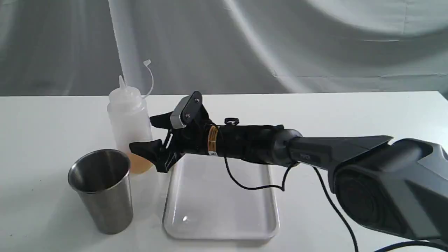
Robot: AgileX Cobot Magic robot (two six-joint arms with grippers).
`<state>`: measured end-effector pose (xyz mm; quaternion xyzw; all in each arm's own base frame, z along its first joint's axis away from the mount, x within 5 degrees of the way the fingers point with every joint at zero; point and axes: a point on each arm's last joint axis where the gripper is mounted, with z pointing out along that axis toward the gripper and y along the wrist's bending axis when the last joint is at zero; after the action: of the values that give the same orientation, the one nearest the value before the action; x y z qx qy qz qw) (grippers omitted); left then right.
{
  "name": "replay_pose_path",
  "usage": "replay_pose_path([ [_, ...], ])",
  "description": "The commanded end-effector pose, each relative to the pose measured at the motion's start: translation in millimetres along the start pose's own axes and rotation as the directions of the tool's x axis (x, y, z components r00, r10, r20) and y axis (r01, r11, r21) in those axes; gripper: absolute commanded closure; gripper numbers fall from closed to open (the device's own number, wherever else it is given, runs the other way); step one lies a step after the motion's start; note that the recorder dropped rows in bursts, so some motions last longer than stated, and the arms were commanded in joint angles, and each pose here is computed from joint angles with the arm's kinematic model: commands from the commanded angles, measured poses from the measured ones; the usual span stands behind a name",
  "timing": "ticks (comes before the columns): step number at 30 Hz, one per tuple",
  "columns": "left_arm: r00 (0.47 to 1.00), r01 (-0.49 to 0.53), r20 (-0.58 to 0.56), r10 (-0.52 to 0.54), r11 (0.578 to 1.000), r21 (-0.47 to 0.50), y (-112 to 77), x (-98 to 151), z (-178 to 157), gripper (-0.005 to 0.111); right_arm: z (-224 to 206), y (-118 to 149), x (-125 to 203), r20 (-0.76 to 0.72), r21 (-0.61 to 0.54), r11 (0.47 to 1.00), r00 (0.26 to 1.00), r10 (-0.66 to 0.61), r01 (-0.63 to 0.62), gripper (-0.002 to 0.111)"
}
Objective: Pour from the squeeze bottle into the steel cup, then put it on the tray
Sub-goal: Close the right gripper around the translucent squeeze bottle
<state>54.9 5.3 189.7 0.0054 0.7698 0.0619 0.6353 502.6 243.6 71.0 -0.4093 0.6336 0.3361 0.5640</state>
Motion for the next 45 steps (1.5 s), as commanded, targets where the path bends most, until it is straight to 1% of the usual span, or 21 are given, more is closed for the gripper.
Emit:
replay_pose_path([
  [1, 1.000, -0.001, 0.008, 0.001, 1.000, 0.001, -0.2, 1, 0, 0.098, 4, 4, 2, 0.001, -0.005, 1.000, 1.000, 0.003, -0.003, 0.033],
  [7, 1.000, -0.001, 0.008, 0.001, 1.000, 0.001, -0.2, 1, 0, 0.098, 7, 6, 11, -0.004, -0.013, 1.000, 1.000, 0.002, -0.002, 0.033],
  [14, 1.000, -0.001, 0.008, 0.001, 1.000, 0.001, -0.2, 1, 0, 0.098, 14, 2, 3, 0.024, -0.006, 1.000, 0.999, -0.030, 0.030, 0.033],
  [18, 1.000, -0.001, 0.008, 0.001, 1.000, 0.001, -0.2, 1, 0, 0.098, 17, -1, 6, 0.018, 0.016, 1.000, 1.000, -0.012, 0.012, 0.033],
  [27, 1.000, -0.001, 0.008, 0.001, 1.000, 0.001, -0.2, 1, 0, 0.098, 28, 3, 11, 0.039, 0.003, 1.000, 0.999, -0.016, 0.016, 0.033],
  [30, 1.000, -0.001, 0.008, 0.001, 1.000, 0.001, -0.2, 1, 0, 0.098, 28, 3, 15, 0.048, 0.019, 1.000, 0.999, 0.014, -0.014, 0.033],
  [33, 1.000, -0.001, 0.008, 0.001, 1.000, 0.001, -0.2, 1, 0, 0.098, 30, 4, 16, 0.040, 0.024, 1.000, 0.999, 0.013, -0.014, 0.033],
  [35, 1.000, -0.001, 0.008, 0.001, 1.000, 0.001, -0.2, 1, 0, 0.098, 30, 4, 16, 0.041, 0.023, 1.000, 0.999, -0.010, 0.010, 0.033],
  [45, 1.000, -0.001, 0.008, 0.001, 1.000, 0.001, -0.2, 1, 0, 0.098, 34, 8, 13, 0.064, 0.033, 0.999, 0.998, 0.007, -0.009, 0.033],
])
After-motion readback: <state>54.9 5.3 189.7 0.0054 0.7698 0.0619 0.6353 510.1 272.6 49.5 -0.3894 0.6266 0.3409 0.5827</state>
